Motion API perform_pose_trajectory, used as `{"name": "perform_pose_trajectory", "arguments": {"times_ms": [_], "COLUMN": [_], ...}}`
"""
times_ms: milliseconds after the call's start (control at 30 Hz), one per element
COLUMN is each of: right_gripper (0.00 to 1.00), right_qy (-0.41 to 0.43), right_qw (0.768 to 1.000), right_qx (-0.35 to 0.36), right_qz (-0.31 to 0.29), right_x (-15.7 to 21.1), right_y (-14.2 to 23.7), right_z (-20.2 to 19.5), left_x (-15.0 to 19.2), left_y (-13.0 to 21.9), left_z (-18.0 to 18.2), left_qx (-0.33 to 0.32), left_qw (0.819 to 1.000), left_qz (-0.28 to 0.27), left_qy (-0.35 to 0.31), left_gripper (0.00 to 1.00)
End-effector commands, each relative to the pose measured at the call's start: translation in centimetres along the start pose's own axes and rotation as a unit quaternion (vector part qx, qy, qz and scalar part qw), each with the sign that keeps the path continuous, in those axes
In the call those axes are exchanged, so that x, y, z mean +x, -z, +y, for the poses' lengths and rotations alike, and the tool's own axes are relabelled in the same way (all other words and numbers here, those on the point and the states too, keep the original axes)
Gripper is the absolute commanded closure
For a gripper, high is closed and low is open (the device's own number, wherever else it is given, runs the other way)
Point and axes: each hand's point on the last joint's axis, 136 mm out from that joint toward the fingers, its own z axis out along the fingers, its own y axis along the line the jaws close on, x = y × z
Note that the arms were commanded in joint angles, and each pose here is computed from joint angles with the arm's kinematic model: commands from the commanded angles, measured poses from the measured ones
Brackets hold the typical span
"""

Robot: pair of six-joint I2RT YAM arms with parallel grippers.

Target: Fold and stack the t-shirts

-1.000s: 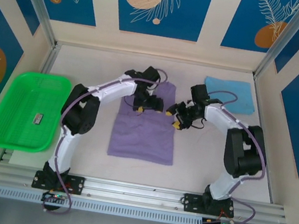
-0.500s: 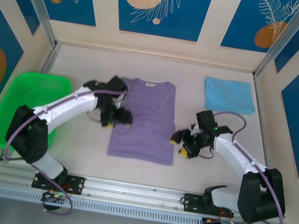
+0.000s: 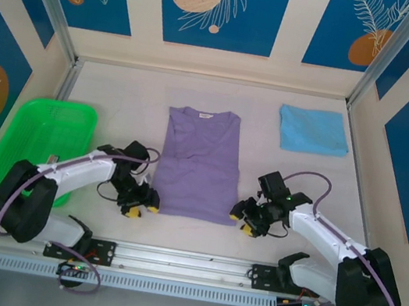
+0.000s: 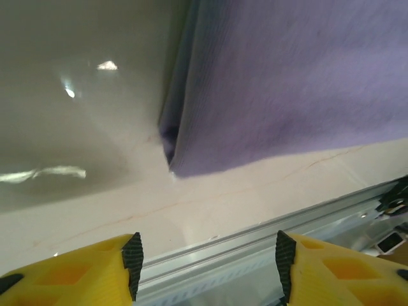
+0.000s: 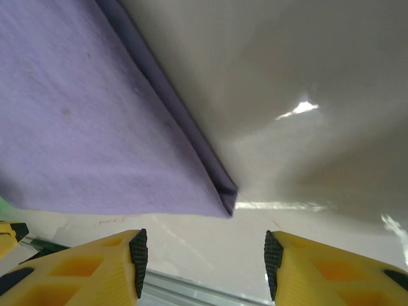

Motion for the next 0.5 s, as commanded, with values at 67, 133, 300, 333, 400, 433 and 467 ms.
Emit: {"name": "perform_pose_trajectory", "arguments": {"times_ms": [67,133,300,333,400,433,467], "right_gripper": [0.47,0.48,0.51,0.53,0.6,0.64,0.68], "right_qy": [0.032,0.033,0.05,0.05,0.052,0.051,0.051], "right_qw": [0.999,0.999,0.998,0.998,0.998,0.998,0.998], "right_qx": [0.001,0.015,0.023,0.025,0.026,0.03,0.035], "right_qz": [0.014,0.023,0.02,0.018,0.019,0.02,0.024], "right_x": [-0.6,-0.7,-1.0,-1.1,-1.1,-1.2,-1.1], "right_y": [-1.1,-1.3,-1.6,-1.6,-1.7,-1.8,-1.8], "right_z": [1.0,0.7,0.8,0.7,0.5,0.4,0.3], "left_x": [-1.4,-1.6,-1.6,-1.8,-2.2,-2.3,-2.5], "left_y": [-0.5,-0.6,-1.2,-1.3,-1.4,-1.5,-1.6], "left_z": [-0.9,-0.2,1.0,0.9,1.1,1.2,1.4], "left_qx": [0.037,0.022,0.0,0.0,-0.004,-0.008,-0.013], "left_qw": [0.999,1.0,1.0,1.0,1.0,1.0,1.0], "left_qz": [0.001,-0.003,-0.006,-0.006,-0.012,-0.014,-0.017], "left_qy": [0.0,0.005,0.015,0.015,0.018,0.021,0.022], "left_gripper": [0.51,0.52,0.59,0.61,0.67,0.71,0.78]}}
